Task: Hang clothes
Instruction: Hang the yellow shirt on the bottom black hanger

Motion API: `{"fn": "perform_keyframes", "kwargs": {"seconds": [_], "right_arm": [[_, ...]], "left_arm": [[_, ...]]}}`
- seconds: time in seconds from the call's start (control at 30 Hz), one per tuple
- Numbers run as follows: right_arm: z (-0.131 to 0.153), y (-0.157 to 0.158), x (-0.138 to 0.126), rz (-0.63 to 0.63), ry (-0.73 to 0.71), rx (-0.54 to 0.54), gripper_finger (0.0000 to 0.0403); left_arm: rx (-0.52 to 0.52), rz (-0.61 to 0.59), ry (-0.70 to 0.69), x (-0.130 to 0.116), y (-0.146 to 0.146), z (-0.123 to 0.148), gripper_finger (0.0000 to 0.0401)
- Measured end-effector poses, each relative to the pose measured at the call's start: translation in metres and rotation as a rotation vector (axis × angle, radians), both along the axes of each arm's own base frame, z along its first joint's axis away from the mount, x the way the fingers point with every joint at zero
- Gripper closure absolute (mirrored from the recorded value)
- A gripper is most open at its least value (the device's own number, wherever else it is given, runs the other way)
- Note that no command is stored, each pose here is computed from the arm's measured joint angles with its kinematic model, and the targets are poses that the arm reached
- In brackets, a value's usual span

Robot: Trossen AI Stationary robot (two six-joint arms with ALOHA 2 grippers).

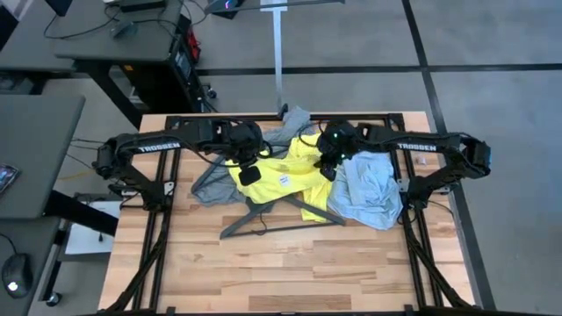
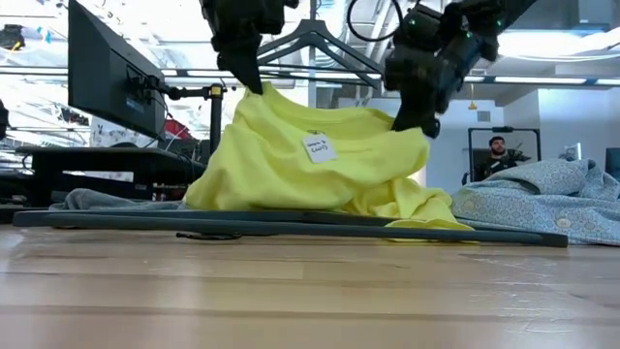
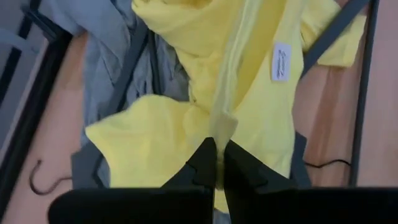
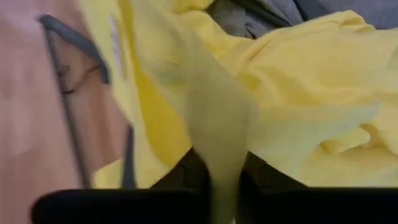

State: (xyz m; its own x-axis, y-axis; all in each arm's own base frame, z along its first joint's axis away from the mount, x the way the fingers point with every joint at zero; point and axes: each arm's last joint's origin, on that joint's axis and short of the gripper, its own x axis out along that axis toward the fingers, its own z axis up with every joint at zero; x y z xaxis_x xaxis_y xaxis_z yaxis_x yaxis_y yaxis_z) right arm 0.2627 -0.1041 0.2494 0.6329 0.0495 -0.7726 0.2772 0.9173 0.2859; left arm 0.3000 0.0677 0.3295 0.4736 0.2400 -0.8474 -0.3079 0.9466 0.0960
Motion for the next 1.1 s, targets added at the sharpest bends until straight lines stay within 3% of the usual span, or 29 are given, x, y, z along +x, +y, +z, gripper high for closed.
{"fn": "perform_keyframes", "kwargs": {"seconds": [0.2, 0.33, 0.47, 0.6, 0.7, 0.77, 0.9, 1.1], "right_arm": [[0.035, 0.013, -0.005, 0.106, 0.077, 0.157, 0.0250], [0.034, 0.045, -0.005, 0.165, 0.118, 0.283, 0.0217], [0.002, 0.084, -0.001, 0.163, 0.175, 0.302, 0.0207], [-0.034, 0.106, 0.010, 0.078, 0.043, 0.343, 0.0210], [-0.058, 0.105, 0.016, -0.028, -0.030, 0.347, 0.0214], [-0.074, 0.102, 0.017, -0.074, -0.003, 0.344, 0.0216], [-0.102, 0.097, 0.022, -0.104, 0.085, 0.340, 0.0218], [-0.126, 0.091, 0.041, -0.116, 0.016, 0.344, 0.0218]], "left_arm": [[0.039, -0.034, 0.009, -0.001, 0.010, 0.000, 0.0401], [0.059, -0.051, 0.024, -0.003, 0.016, 0.000, 0.0401], [0.022, -0.115, 0.038, -0.006, 0.021, -0.001, 0.0401], [0.017, -0.140, 0.066, -0.009, 0.023, -0.003, 0.0401], [0.001, -0.145, 0.062, -0.009, 0.025, -0.006, 0.0401], [-0.038, -0.152, 0.063, -0.008, 0.025, -0.018, 0.0401], [-0.061, -0.166, 0.101, -0.008, 0.025, -0.046, 0.0401], [-0.080, -0.165, 0.135, -0.012, 0.024, -0.064, 0.0401]]}}
